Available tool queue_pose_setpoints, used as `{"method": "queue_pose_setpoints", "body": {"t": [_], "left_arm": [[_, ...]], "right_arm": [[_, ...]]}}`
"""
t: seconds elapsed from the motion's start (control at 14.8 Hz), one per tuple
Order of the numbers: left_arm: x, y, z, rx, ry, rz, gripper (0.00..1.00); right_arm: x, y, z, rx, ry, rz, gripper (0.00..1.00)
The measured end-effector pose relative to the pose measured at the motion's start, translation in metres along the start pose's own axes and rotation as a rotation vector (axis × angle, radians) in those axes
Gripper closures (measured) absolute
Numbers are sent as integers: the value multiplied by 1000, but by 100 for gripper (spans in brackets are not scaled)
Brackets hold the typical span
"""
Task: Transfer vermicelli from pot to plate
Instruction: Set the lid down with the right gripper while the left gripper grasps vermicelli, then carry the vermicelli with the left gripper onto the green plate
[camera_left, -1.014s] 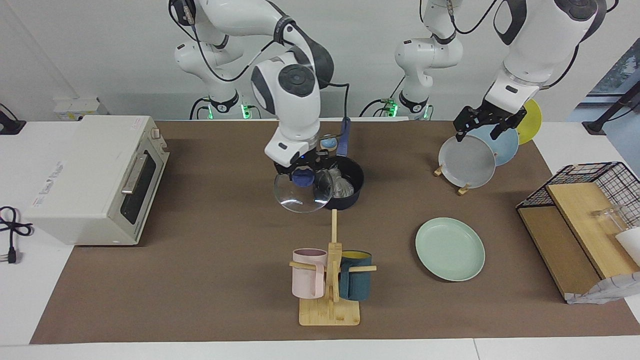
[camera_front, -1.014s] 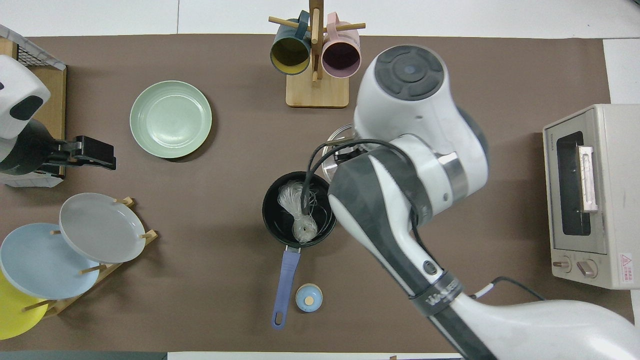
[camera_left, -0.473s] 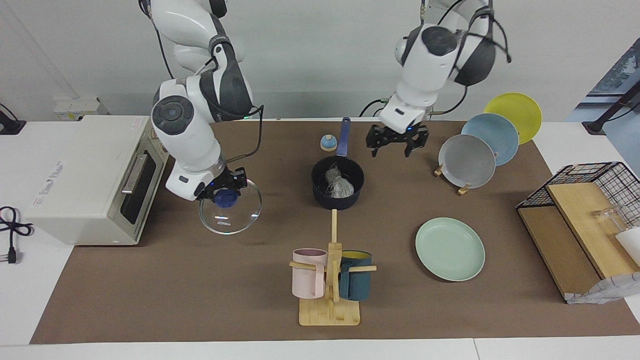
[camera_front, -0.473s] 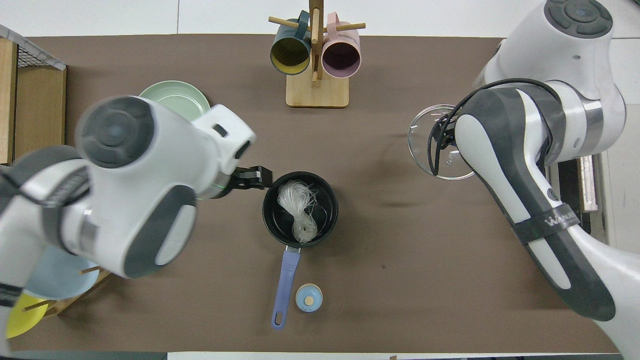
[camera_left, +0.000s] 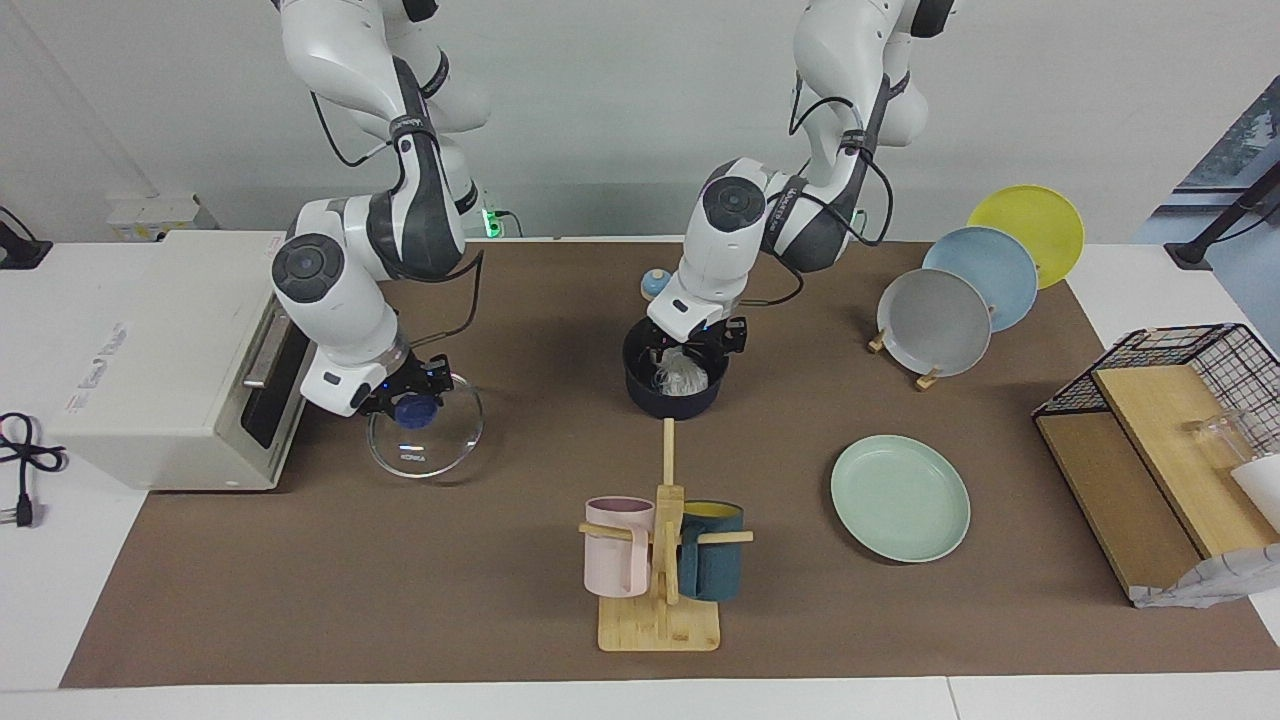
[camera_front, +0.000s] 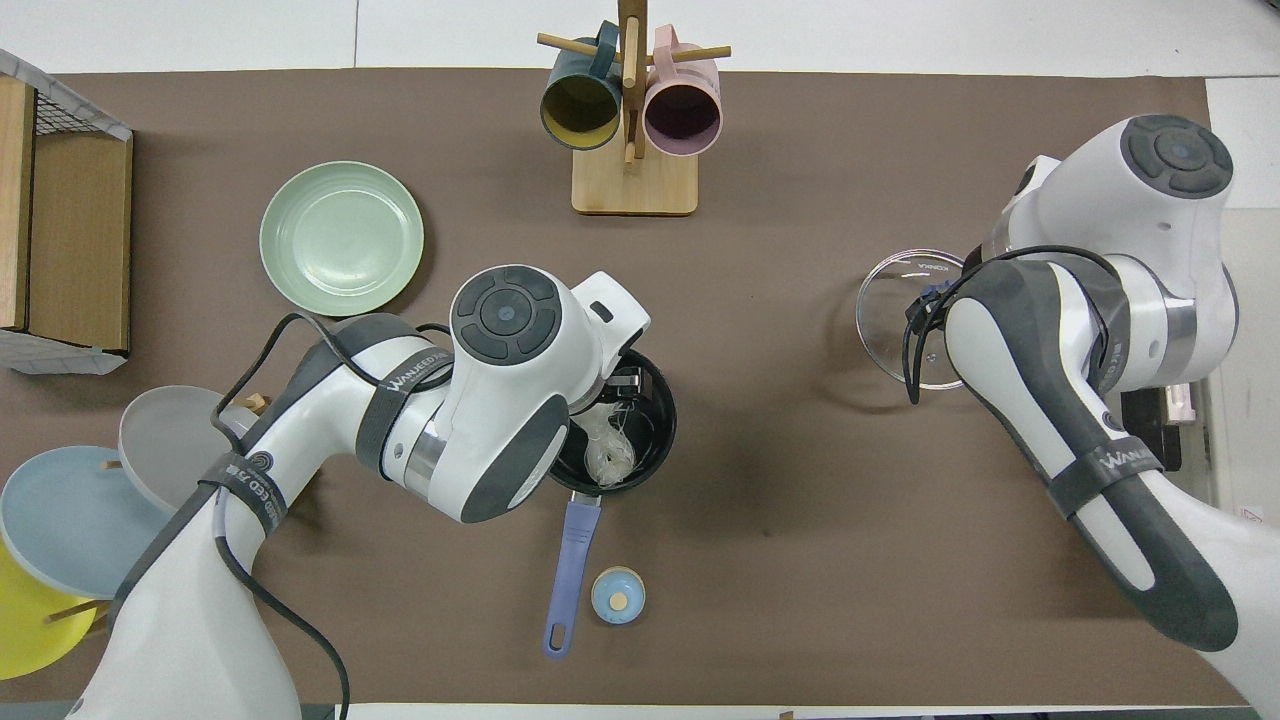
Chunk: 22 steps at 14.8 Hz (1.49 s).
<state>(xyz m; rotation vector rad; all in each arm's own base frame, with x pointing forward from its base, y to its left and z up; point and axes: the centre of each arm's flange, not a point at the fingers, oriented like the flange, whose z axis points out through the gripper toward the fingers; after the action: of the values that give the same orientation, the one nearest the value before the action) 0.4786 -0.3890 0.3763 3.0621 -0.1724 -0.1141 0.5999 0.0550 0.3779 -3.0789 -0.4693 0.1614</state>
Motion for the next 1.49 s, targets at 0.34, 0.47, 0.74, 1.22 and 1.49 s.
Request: {"method": "queue_pose_setpoints", "body": {"t": [0.34, 0.47, 0.74, 1.22, 1.49], "left_arm": [[-3, 11, 27, 4, -11, 23, 0], [-4, 14, 42, 4, -13, 29, 0], [-4, 13, 46, 9, -10, 36, 7], [3, 5, 23, 15, 3, 26, 85], [13, -24, -83, 22, -20, -29, 90]], "right_arm": [[-26, -13, 37, -5, 17, -13, 34], [-31, -14, 39, -6, 19, -13, 34], [-40, -15, 52, -12, 42, -12, 34], [-43, -17, 47, -16, 59, -13, 0], [-35, -14, 7, -8, 29, -9, 0]]}}
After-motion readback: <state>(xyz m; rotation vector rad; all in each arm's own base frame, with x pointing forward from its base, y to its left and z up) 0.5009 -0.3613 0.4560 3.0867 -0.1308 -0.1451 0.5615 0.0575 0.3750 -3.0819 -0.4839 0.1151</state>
